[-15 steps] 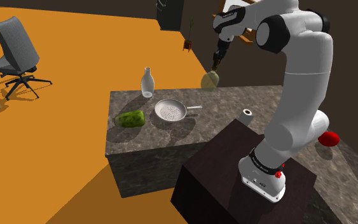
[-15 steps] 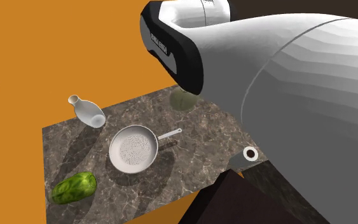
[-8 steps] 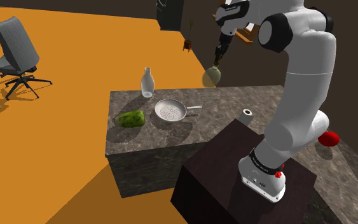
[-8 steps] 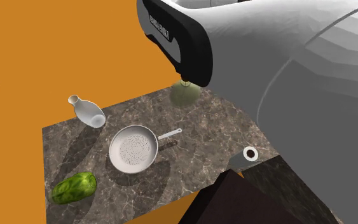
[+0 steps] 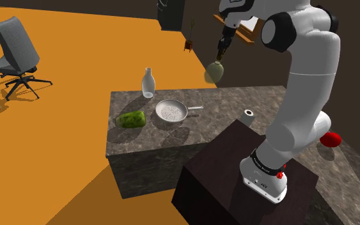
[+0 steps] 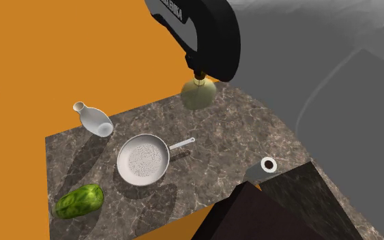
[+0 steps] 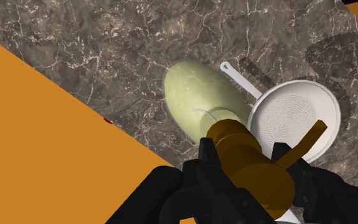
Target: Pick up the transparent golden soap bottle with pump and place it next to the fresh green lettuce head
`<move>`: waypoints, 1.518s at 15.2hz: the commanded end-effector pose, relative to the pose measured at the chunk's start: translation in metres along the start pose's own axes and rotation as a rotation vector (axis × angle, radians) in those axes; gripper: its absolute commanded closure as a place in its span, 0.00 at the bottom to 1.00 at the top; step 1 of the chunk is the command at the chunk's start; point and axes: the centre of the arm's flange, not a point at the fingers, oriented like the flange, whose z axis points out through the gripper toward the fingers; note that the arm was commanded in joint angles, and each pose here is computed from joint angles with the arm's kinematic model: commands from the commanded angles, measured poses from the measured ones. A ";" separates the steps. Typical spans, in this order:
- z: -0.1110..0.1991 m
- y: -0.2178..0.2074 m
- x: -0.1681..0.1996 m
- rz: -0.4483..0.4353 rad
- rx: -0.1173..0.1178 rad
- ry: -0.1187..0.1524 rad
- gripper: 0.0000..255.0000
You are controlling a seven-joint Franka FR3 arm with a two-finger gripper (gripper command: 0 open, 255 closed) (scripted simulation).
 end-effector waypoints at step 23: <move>-0.091 -0.083 0.002 0.000 0.000 0.000 1.00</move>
